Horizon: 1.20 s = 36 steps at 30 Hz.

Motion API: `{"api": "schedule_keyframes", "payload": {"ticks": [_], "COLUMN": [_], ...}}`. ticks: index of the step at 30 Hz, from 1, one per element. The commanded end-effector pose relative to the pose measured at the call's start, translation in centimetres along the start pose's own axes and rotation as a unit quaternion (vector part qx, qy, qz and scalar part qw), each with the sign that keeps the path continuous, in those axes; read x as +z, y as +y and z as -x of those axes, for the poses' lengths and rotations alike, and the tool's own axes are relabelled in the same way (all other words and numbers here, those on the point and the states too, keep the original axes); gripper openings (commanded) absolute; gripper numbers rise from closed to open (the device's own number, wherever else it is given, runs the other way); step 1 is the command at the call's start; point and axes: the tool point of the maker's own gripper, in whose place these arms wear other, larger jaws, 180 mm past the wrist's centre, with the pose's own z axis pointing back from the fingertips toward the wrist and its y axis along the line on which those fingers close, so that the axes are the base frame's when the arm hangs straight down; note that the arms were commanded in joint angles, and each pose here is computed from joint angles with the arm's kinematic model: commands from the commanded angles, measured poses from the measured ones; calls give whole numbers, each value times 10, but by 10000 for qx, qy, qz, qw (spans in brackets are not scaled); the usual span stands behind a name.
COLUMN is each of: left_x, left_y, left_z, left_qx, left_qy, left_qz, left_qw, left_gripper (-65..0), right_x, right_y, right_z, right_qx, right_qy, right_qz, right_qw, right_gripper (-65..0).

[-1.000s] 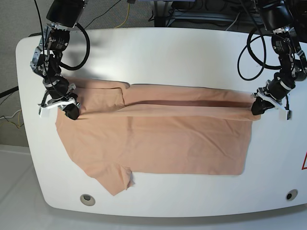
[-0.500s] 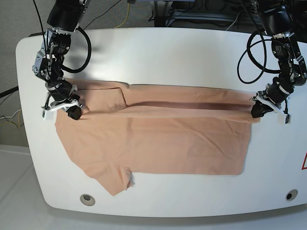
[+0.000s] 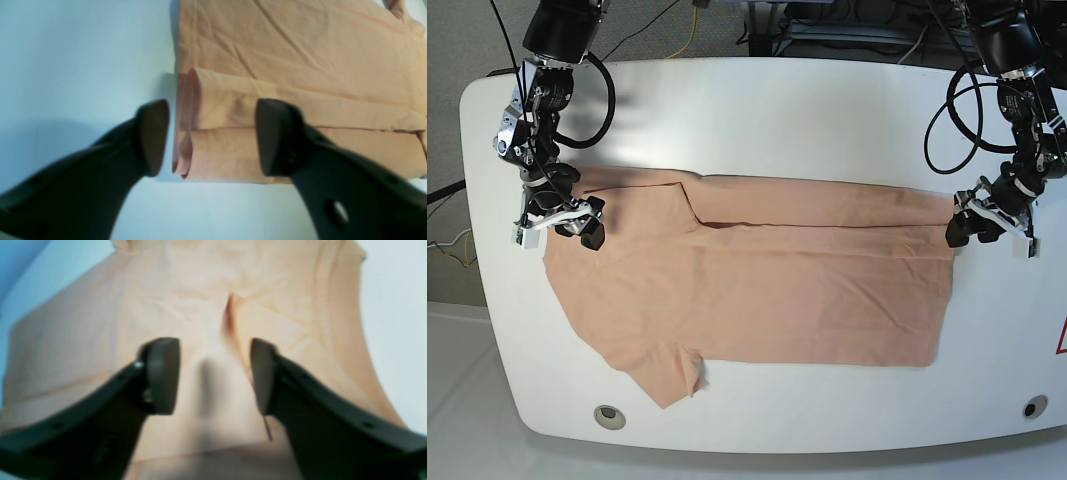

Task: Fold the T-shirt properly

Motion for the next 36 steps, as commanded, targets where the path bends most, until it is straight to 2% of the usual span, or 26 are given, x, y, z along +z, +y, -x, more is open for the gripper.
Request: {"api": "schedule_keyframes", "payload": {"ticks": [1, 9, 15, 21, 27, 36], "left_x": [7, 18, 35, 43, 44, 44], "left_y": [7, 12, 15, 3, 0, 8], "left_z": [-23, -33, -49, -48, -43, -28], "left_qx": [-259, -469, -676, -865, -851, -607], "left_qy": [-271, -387, -577, -631, -645, -593], "left_qz": [-127, -240, -283, -170, -105, -150], "left_qw": [9992, 9979, 9956, 9941, 9942, 9963], "left_gripper": [-194, -186, -219, -255, -279, -263], "right_x": [5, 11, 21, 33, 43, 57], "right_y": [2, -2, -5, -17, -29, -42], "right_z": [-27, -34, -44, -32, -25, -19], "right_qx": [258, 520, 530, 697, 886, 822], "right_qy": [-354, -372, -493, -402, -383, -322], "right_qz": [-6, 132, 100, 340, 552, 690], "right_qw": [9990, 9979, 9973, 9962, 9938, 9937], "right_gripper": [-241, -240, -229, -232, -231, -232]}}
